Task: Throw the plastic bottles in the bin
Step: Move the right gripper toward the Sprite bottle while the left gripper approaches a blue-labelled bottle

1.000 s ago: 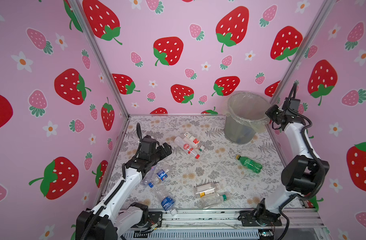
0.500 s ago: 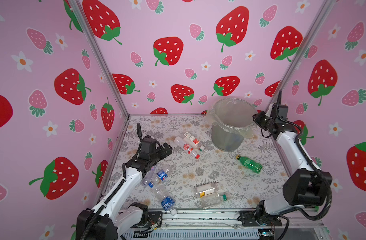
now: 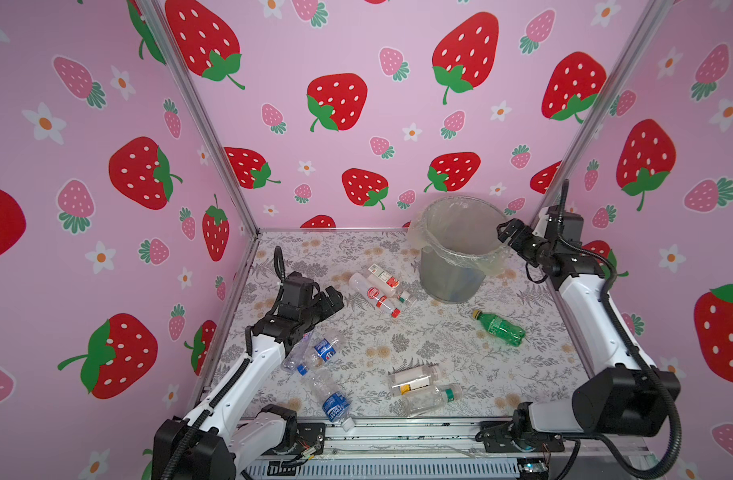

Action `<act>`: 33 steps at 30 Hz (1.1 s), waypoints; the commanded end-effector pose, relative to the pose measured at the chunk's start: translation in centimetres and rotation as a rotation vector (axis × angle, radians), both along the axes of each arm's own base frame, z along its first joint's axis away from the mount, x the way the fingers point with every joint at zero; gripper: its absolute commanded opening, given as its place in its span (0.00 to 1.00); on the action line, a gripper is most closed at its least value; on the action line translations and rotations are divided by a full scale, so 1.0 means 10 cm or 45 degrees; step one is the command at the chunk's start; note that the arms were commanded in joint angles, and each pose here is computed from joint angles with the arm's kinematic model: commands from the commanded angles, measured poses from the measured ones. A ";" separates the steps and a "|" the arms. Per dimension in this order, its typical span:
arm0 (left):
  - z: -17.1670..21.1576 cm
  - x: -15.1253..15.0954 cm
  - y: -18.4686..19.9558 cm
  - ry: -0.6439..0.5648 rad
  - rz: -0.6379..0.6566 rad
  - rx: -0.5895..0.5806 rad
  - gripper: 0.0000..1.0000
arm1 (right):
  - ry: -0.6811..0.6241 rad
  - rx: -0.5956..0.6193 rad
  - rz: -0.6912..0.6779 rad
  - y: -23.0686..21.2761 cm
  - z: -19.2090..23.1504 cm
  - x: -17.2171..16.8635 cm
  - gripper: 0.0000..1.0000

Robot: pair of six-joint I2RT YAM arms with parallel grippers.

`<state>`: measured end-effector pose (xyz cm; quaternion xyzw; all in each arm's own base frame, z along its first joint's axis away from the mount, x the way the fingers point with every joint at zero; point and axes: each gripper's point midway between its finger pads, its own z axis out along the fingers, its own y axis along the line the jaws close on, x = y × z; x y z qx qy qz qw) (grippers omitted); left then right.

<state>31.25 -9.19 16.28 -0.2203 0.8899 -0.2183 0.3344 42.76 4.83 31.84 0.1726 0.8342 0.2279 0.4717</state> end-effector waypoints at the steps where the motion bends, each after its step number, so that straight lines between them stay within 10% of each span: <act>1: -0.05 -0.05 0.09 0.065 0.057 0.046 0.99 | -0.046 -0.122 0.012 -0.08 0.09 -0.20 0.99; 9: -0.20 -0.24 0.02 0.157 -0.019 0.139 0.99 | -0.143 -0.353 0.146 0.00 0.06 -0.66 0.99; 33: -0.39 -0.59 -0.16 0.294 -0.473 0.747 0.99 | -0.106 -0.329 0.627 1.25 -0.95 -1.40 0.99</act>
